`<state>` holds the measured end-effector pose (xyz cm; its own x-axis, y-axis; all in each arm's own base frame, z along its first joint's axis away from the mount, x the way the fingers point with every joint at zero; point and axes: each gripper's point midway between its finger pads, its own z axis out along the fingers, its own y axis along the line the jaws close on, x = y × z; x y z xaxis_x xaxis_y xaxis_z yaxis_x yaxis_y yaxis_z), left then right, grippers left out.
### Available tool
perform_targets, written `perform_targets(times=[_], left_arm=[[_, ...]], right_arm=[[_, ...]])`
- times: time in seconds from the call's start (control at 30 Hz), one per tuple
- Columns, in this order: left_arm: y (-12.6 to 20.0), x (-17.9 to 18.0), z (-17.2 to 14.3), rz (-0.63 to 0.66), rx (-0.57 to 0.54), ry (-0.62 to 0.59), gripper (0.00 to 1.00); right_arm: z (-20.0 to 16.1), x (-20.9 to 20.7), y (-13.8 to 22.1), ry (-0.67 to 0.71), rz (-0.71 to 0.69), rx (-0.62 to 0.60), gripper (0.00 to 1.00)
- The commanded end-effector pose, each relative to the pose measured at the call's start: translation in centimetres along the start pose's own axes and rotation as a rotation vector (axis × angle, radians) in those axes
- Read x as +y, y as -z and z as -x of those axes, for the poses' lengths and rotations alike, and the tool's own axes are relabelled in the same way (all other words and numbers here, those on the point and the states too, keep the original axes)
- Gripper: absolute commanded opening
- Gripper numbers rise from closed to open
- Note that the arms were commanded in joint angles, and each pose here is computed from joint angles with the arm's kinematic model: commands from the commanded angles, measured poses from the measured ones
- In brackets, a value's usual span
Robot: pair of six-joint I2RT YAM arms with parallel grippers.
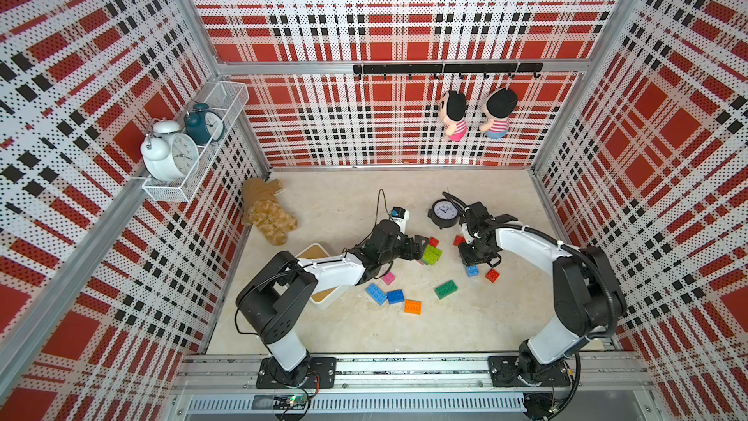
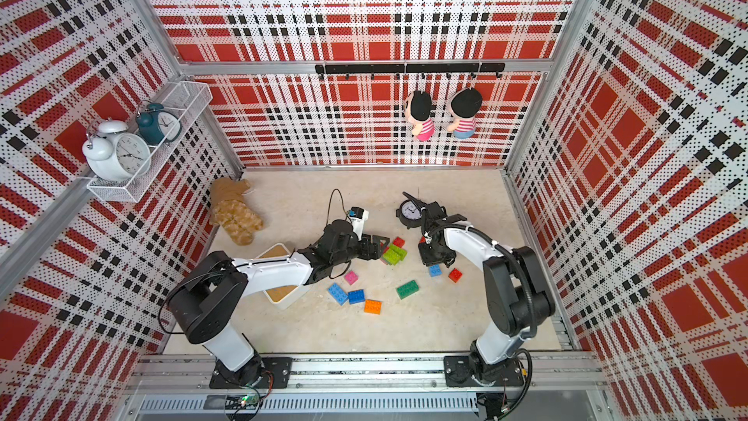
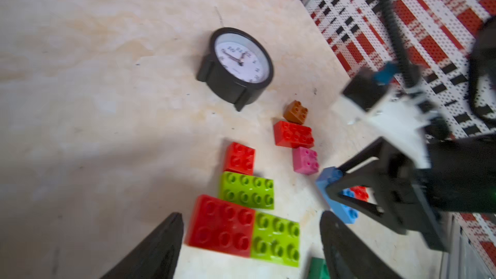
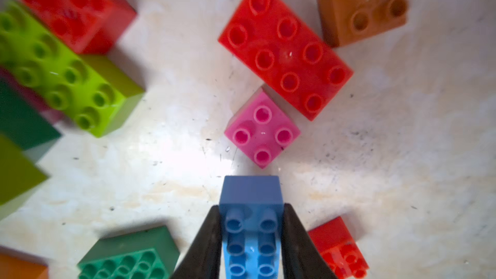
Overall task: Assemble a heart with building blocks
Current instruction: Pick up the building block from the center of the board.
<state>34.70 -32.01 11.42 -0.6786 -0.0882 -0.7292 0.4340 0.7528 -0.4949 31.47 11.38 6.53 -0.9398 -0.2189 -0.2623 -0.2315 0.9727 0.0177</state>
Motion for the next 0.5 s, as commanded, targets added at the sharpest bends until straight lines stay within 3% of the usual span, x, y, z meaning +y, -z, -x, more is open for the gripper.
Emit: perform_targets(times=[0.0,0.3,0.47], left_arm=[[0.8,0.4,1.3,-0.049,-0.021,0.061,0.85],[0.4,2.4,1.8,-0.074,-0.009,0.136,0.85],[0.1,2.5,1.9,-0.103,-0.003,0.154,0.85]], right_arm=[[3.0,1.6,3.4,0.055,0.061,-0.181,0.13],[6.4,4.8,7.8,0.147,0.147,-0.369,0.00],[8.3,6.4,9.7,0.202,0.214,-0.440,0.00]])
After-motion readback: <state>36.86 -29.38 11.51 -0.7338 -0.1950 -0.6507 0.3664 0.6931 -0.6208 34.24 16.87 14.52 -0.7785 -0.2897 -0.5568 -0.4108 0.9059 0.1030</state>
